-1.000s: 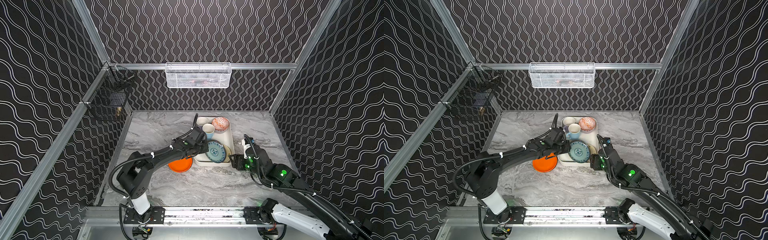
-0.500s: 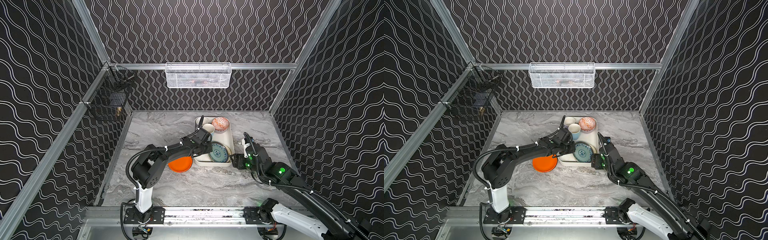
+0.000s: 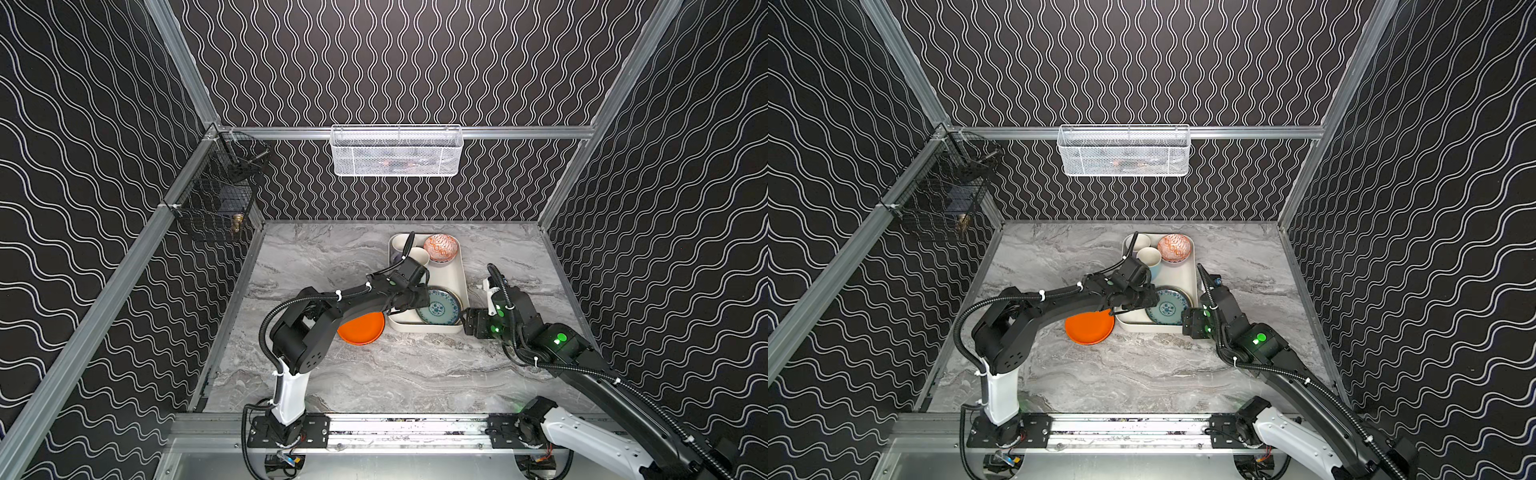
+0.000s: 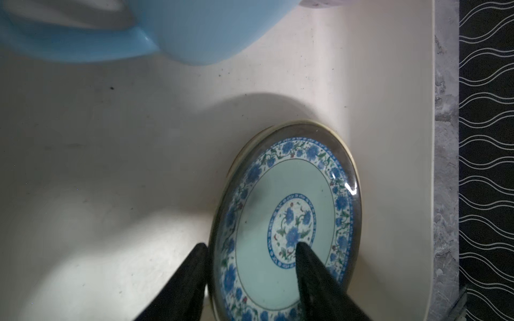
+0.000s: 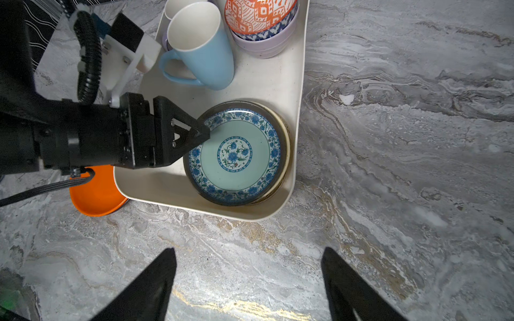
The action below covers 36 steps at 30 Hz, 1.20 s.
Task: Place the mixed dishes into the plastic bin
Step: 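Open the left gripper to release the blue-floral plate onto the cream plate, then move both grippers to the rim of the orange plate stack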
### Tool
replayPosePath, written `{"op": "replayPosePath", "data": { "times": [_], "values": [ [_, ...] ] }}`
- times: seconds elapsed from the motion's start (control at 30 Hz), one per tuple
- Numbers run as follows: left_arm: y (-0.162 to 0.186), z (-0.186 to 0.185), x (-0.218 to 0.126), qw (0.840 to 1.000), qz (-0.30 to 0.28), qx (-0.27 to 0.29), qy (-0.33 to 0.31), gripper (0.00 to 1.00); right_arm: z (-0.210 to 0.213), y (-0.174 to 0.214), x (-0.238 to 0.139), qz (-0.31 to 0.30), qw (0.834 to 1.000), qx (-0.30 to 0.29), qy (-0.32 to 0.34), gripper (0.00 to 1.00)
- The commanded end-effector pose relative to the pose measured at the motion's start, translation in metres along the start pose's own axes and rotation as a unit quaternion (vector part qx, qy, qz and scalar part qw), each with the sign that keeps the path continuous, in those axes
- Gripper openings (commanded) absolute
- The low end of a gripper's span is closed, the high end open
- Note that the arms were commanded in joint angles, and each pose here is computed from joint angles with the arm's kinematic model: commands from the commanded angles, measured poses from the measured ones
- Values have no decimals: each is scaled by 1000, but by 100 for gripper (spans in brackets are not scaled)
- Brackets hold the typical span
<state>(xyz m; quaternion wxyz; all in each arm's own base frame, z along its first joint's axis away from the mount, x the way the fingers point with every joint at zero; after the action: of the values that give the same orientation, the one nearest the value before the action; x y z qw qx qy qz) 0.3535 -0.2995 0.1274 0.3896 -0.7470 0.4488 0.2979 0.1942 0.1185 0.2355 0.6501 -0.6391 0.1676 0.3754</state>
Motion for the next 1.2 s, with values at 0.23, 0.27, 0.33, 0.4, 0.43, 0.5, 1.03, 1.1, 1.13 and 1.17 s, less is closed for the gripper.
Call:
{"op": "replayPosePath", "data": {
  "times": [0.23, 0.27, 0.33, 0.4, 0.43, 0.5, 1.03, 1.1, 1.13, 1.17],
  "values": [
    [1, -4, 11, 1000, 4, 20, -13, 54, -1, -2, 8, -1, 1000, -2, -6, 85],
    [2, -4, 12, 1000, 8, 22, -14, 55, -1, -2, 9, 0, 1000, -3, -6, 85],
    [2, -5, 10, 1000, 9, 24, -13, 58, -1, -3, 10, 1, 1000, -4, -8, 85],
    [1, -5, 4, 1000, 5, 25, -13, 60, -1, -4, 12, 3, 1000, -6, -9, 85],
    [1, -5, 0, 1000, 1, 24, -14, 62, 0, -5, 13, 4, 1000, -8, -7, 85],
    [0, -5, -10, 1000, -6, 27, -15, 68, 1, -7, 15, 10, 1000, -13, -5, 85],
    [6, 129, -146, 986, -116, -74, -89, 76, 98, -14, 48, 57, 985, -79, -141, 73],
    [9, 158, -160, 982, -126, -108, -94, 77, 124, -13, 56, 68, 980, -102, -157, 72],
    [11, 169, -165, 980, -129, -121, -94, 77, 139, -13, 62, 75, 977, -114, -165, 72],
    [13, 178, -168, 978, -132, -130, -97, 77, 148, -13, 66, 80, 974, -122, -173, 71]
  ]
}}
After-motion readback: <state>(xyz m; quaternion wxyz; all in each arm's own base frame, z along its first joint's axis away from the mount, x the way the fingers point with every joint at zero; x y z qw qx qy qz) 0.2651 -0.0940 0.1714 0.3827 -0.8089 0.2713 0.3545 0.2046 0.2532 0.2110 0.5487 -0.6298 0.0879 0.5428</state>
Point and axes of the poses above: each gripper's point midway between its finger pads, its own x axis out along the fingers, its own z axis along the line the jaws close on, y = z × x, the point moved 7 cm from there along -x, back along the fingers, and after that the axes turned 9 degrees about -x, right-handed, at the moved point
